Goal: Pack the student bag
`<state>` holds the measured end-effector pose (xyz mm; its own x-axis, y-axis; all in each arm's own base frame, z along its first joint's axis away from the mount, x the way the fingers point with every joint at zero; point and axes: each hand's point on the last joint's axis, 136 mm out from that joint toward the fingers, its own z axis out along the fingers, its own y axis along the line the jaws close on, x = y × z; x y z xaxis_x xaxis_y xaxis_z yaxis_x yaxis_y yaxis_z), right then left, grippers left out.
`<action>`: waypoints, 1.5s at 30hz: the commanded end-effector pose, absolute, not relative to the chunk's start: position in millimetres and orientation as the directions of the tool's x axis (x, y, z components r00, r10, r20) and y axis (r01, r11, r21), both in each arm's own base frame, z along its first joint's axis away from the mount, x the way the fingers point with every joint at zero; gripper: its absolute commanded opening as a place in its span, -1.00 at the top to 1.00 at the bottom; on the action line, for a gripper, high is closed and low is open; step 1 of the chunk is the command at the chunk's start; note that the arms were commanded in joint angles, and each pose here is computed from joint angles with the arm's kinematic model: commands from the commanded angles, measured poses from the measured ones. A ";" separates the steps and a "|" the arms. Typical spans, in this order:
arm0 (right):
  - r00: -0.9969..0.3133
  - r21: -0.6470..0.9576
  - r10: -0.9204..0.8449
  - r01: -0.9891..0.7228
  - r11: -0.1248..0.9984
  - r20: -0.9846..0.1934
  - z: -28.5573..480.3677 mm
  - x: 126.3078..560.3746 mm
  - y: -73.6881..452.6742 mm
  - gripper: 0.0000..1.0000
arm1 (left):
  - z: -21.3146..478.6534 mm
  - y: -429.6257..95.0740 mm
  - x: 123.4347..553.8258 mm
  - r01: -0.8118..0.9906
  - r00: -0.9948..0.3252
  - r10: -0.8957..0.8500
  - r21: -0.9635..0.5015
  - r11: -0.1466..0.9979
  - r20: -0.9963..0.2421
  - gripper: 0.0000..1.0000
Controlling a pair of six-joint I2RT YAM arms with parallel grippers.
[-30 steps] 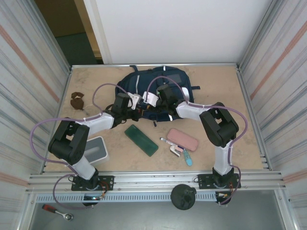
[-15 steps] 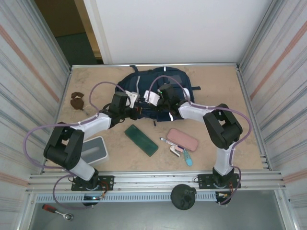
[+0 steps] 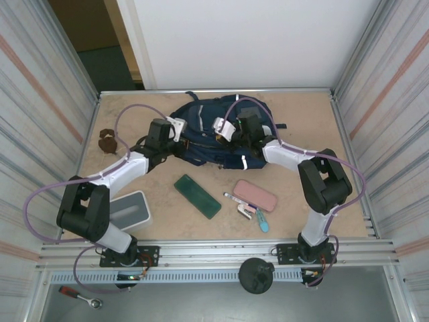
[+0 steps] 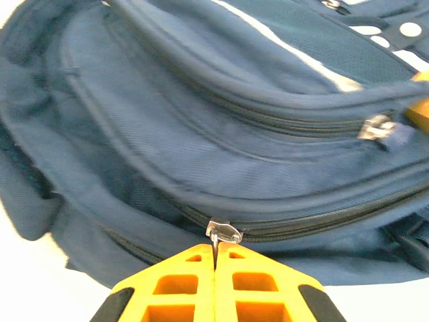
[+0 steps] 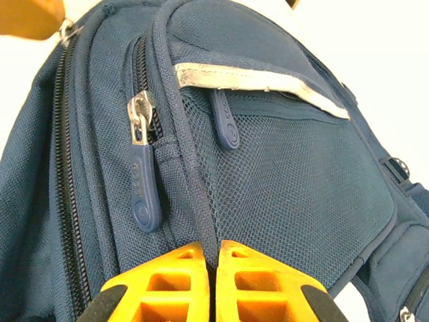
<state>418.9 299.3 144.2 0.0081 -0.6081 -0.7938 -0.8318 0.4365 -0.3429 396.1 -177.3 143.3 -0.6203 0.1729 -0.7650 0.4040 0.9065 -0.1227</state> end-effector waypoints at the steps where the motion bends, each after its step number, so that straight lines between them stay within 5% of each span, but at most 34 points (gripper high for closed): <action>1: 0.021 -0.332 -0.574 -0.833 0.443 -0.819 169.5 416.2 290.7 1.00 | 158.5 -156.4 414.4 0.358 -0.601 0.172 -0.071 0.931 -0.780 1.00; 10: -0.055 -0.284 -0.601 -0.844 0.455 -0.798 159.2 421.2 284.0 0.97 | 150.2 -171.9 407.0 0.408 -0.634 0.167 -0.143 0.901 -0.755 1.00; 19: -0.397 -0.139 -0.508 -0.668 0.731 -0.765 147.7 431.8 239.9 0.33 | 149.2 -208.9 384.9 0.491 -0.629 0.184 -0.203 0.848 -0.755 1.00; 24: -0.612 -0.014 -0.308 -0.436 0.900 -0.728 144.5 413.3 196.6 0.22 | 154.6 -233.0 372.8 0.539 -0.620 0.191 -0.236 0.808 -0.761 1.00; 30: -0.715 0.203 -0.060 -0.277 0.939 -0.697 138.3 381.1 165.2 0.12 | 160.4 -265.2 360.6 0.600 -0.600 0.225 -0.247 0.761 -0.768 1.00; 38: -0.407 -0.038 -0.391 -0.652 0.757 -0.825 171.7 353.0 234.8 0.06 | 159.0 -280.9 352.0 0.631 -0.586 0.239 -0.251 0.734 -0.774 1.00; 45: -0.212 -0.184 -0.534 -0.784 0.593 -0.818 171.5 358.8 277.9 0.01 | 150.1 -275.8 348.2 0.613 -0.611 0.203 -0.295 0.733 -0.765 1.00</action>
